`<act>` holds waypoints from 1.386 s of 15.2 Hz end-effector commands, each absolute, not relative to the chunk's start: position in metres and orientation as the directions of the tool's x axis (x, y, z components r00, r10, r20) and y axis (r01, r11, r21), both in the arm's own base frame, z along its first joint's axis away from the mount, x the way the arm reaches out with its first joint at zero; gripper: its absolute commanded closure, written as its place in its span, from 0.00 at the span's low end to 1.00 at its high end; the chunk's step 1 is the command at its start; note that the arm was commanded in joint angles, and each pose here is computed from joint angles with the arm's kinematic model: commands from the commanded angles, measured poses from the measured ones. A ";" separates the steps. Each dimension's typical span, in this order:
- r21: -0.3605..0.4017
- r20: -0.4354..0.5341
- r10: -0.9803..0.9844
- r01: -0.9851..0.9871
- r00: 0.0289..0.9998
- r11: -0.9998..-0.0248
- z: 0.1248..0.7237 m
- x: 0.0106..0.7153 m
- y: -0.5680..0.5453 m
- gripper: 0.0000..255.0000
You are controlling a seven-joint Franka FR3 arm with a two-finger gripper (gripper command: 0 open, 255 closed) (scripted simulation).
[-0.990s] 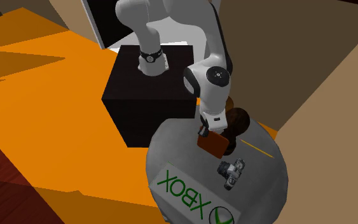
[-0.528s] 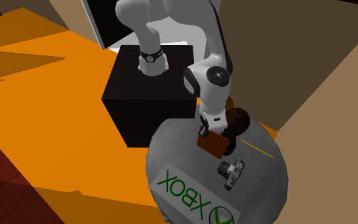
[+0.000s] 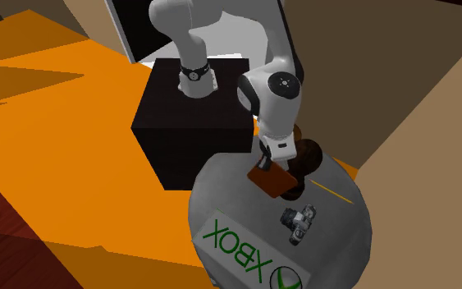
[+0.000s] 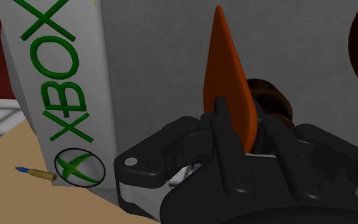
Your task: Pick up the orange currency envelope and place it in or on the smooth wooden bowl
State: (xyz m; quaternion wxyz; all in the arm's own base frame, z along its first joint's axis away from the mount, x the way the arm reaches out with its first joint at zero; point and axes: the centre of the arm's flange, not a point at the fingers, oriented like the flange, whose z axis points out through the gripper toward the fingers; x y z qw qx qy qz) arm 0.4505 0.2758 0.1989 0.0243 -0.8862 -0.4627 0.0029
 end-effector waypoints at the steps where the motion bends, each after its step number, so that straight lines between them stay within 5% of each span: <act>1: -0.046 0.017 0.820 0.820 0.572 -0.571 0.210 0.451 0.276 1.00; 21: -0.046 0.017 0.820 0.820 0.572 -0.571 0.316 0.451 0.276 1.00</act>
